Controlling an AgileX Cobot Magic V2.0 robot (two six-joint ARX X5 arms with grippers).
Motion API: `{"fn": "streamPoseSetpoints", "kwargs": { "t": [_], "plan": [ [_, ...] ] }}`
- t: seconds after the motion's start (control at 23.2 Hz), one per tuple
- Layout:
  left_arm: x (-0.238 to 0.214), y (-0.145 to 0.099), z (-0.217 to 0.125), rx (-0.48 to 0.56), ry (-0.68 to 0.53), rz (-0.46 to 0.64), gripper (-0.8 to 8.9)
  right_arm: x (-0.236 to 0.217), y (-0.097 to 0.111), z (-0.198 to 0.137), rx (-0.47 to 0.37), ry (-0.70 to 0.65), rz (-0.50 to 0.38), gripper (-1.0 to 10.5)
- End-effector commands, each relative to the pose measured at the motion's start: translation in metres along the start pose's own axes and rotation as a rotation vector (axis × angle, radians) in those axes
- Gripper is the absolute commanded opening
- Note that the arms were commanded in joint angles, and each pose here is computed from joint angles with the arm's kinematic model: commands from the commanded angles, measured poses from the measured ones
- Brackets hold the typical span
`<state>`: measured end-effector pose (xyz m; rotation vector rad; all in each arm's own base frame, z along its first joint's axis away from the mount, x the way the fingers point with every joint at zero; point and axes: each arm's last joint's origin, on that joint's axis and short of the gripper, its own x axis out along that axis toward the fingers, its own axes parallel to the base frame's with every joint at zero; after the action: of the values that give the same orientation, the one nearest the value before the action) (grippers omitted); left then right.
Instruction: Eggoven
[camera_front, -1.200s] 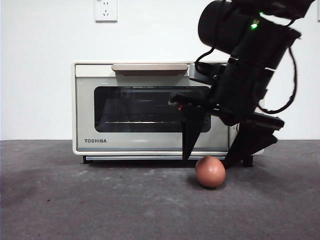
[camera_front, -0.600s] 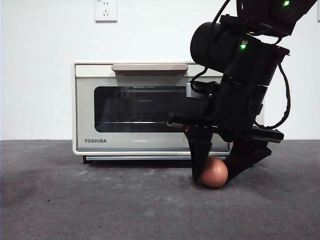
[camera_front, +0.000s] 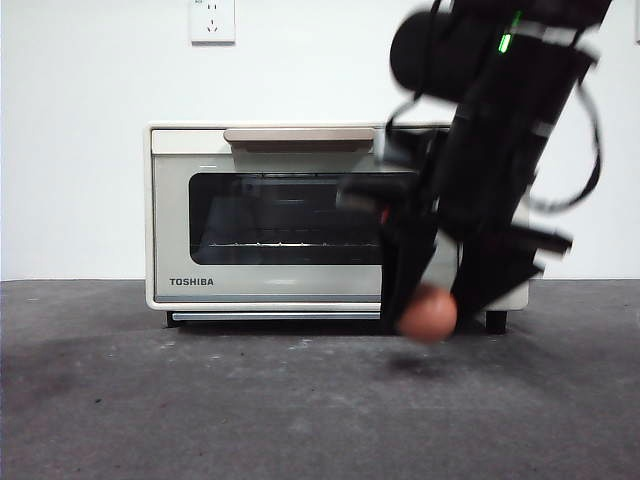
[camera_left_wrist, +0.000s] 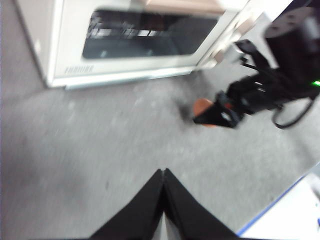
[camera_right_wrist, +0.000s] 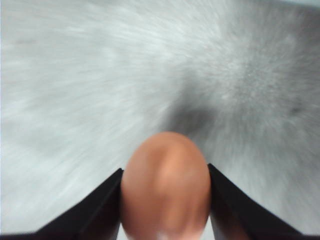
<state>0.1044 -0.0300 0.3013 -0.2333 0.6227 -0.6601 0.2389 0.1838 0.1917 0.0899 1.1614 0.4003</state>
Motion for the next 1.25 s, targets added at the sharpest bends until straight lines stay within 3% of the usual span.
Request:
{"fn": "streamPoseSetpoints", "kwargs": {
  "t": [0.04, 0.22, 0.47, 0.86, 1.25],
  "plan": [
    [0.008, -0.002, 0.017, 0.018, -0.045, -0.039, 0.07, -0.038, 0.011, -0.001, -0.087, -0.065, 0.044, 0.0],
    [0.041, -0.005, 0.050, 0.065, -0.063, -0.045, 0.07, -0.110, 0.014, -0.018, -0.149, -0.210, 0.104, 0.0],
    [0.107, -0.018, 0.106, 0.168, -0.108, -0.089, 0.07, -0.186, -0.004, -0.055, -0.149, -0.400, 0.100, 0.0],
    [0.168, -0.018, 0.127, 0.229, -0.043, -0.080, 0.07, -0.218, -0.017, -0.080, -0.136, -0.497, 0.094, 0.0],
    [0.203, -0.017, 0.125, 0.258, -0.014, -0.052, 0.07, -0.226, -0.021, -0.088, -0.133, -0.519, 0.099, 0.0]
  ]
}}
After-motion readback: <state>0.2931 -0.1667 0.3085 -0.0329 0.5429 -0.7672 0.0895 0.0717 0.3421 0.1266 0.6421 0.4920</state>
